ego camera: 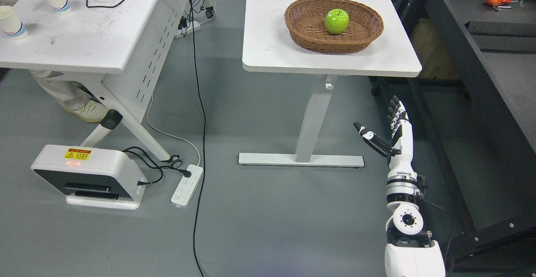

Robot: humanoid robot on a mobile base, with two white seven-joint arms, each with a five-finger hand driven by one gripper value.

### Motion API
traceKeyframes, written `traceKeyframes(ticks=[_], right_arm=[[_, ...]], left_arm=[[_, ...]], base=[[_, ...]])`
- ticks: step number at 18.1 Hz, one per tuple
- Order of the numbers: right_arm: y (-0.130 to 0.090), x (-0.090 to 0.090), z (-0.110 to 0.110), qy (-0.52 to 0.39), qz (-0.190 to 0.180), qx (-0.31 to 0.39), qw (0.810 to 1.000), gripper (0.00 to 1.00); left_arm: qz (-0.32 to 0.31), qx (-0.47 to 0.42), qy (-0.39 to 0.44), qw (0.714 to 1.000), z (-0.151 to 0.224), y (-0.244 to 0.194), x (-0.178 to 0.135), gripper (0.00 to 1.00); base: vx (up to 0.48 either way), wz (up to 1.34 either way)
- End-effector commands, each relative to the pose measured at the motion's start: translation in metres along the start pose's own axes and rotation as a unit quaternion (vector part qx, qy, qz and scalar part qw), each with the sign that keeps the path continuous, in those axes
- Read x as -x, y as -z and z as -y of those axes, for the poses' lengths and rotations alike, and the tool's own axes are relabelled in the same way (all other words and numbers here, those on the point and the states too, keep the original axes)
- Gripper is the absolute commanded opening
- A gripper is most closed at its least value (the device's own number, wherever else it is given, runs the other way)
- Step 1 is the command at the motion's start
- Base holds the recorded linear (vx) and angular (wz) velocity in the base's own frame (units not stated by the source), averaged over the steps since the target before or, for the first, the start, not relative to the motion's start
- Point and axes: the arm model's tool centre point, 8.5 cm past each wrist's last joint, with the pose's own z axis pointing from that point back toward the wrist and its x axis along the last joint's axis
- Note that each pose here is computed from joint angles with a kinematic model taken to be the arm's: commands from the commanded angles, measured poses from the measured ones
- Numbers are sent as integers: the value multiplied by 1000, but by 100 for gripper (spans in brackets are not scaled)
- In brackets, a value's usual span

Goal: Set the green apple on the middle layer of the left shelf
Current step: 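Raise the right hand toward the wicker basket on the table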

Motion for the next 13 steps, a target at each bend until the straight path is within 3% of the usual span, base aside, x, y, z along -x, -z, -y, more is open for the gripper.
traceKeyframes(ticks=[1, 8, 13], right_arm=[[0, 0, 6, -9, 3, -1, 1000, 100], [1, -1, 6, -7, 7, 0, 1000, 100], [10, -16, 13, -9, 43, 23, 999, 100]], left_arm=[[0, -9, 0, 1000, -11, -2, 0, 100], [0, -9, 0, 1000, -11, -2, 0, 100], [0, -9, 0, 1000, -11, -2, 0, 100]], base=[[0, 0], [5, 18], [-6, -19]])
